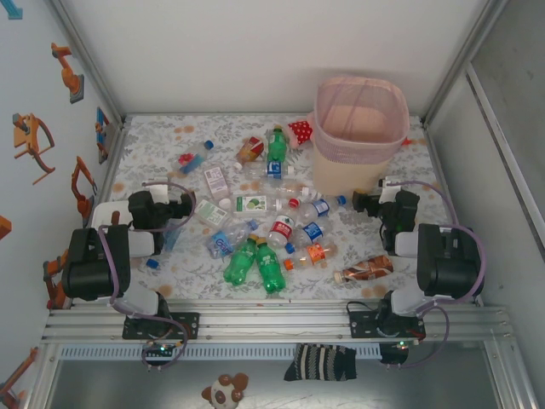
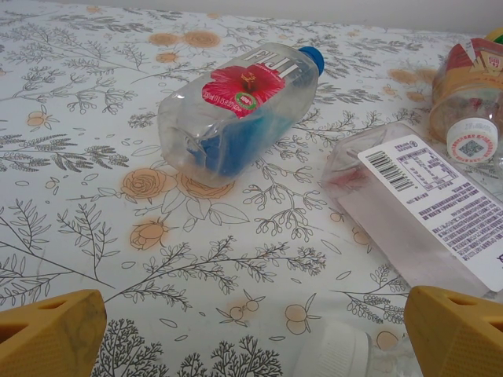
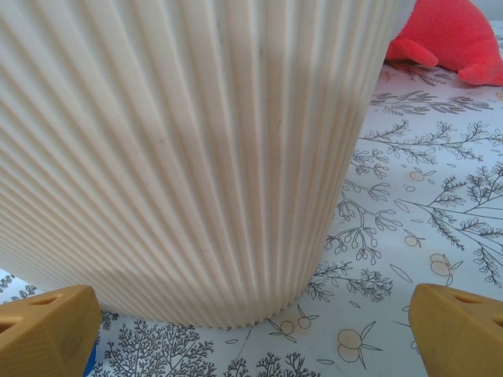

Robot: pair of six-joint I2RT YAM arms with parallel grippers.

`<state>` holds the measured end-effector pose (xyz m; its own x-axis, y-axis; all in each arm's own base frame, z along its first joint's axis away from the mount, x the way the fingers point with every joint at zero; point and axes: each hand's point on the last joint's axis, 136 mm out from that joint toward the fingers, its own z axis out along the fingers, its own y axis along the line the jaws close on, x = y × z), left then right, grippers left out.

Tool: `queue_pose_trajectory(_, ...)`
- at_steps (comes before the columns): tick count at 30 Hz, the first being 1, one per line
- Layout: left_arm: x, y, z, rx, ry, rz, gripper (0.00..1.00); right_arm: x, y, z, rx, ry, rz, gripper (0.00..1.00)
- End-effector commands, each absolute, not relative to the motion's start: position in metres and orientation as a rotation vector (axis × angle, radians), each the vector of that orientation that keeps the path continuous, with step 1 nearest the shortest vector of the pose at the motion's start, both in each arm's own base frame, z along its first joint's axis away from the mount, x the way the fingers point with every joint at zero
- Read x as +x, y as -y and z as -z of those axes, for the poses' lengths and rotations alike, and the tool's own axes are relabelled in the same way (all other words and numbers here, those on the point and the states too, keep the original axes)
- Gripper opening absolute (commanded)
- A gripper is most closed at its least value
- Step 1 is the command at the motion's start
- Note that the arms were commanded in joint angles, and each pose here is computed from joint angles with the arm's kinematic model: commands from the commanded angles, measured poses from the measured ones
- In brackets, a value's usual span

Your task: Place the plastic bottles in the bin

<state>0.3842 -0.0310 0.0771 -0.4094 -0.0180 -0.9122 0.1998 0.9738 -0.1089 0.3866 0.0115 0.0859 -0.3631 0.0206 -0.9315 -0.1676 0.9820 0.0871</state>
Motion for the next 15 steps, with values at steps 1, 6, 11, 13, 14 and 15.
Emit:
queue_pose_trajectory(1,0.390,0.026,-0.087,0.119,-1.945,0.217,0.97,0.390,-0.011,-0.093,-0.123,-1.899,-0.191,0.99)
queue_pose_trajectory(6,0.388,0.028,-0.091,0.135,-1.951,0.223,0.97,0.388,-0.009,-0.101,-0.116,-1.889,-0.177,0.99)
queue_pose_trajectory(11,0.389,0.017,-0.101,0.065,-1.946,0.174,0.97,0.382,-0.006,-0.118,-0.090,-1.884,-0.167,0.98)
queue_pose_trajectory(13,0.392,0.016,-0.106,0.055,-1.970,0.173,0.97,0.380,-0.004,-0.122,-0.069,-1.887,-0.159,0.97)
queue_pose_trajectory(14,0.393,0.016,-0.109,0.057,-1.982,0.177,0.97,0.380,-0.001,-0.125,-0.040,-1.897,-0.155,0.96)
queue_pose_trajectory(15,0.395,0.017,-0.111,0.057,-1.999,0.180,0.97,0.378,0.000,-0.124,-0.021,-1.924,-0.159,0.96)
